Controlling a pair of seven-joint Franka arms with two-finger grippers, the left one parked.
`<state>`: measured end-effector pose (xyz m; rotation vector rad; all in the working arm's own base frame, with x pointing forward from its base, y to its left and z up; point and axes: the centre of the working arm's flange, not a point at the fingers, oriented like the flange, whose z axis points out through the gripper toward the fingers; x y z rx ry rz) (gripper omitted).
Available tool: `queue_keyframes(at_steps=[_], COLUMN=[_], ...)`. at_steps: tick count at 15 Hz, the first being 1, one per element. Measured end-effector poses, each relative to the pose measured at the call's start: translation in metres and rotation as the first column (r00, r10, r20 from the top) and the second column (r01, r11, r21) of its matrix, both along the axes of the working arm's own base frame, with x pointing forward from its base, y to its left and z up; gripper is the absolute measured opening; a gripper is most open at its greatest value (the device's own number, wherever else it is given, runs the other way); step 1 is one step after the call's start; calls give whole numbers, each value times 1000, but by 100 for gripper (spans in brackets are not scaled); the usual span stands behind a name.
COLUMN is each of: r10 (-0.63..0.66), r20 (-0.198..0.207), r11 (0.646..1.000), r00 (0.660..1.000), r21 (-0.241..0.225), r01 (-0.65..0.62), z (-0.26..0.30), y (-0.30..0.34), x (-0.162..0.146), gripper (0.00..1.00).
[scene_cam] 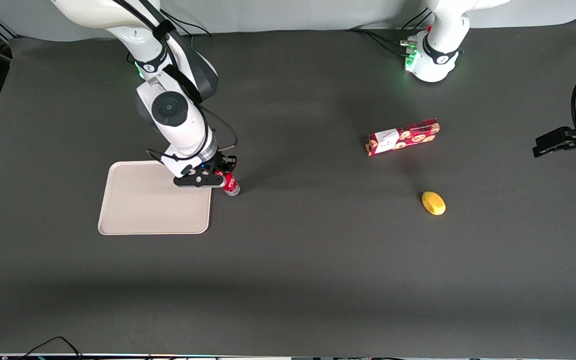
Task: Place coke bottle on tray
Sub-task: 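Carry the held bottle onto the white tray near its corner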
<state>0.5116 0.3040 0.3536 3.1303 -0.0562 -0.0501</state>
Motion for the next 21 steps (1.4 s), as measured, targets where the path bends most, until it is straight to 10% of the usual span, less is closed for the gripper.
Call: queue_keyframes(at_steps=[5,11,15,21], r10=[17,159,224,286], r20=[8,-27,-63,-8], r11=[998,986,974,958], r00=[1000,987,973,958], r21=[-53,-42,-23,-25], r01=[-17,-160,-226,-286], z=[98,137,115,25], y=[-30,-213,-324,-393], x=[35,72,52,14], gripper=[32,32,32,32])
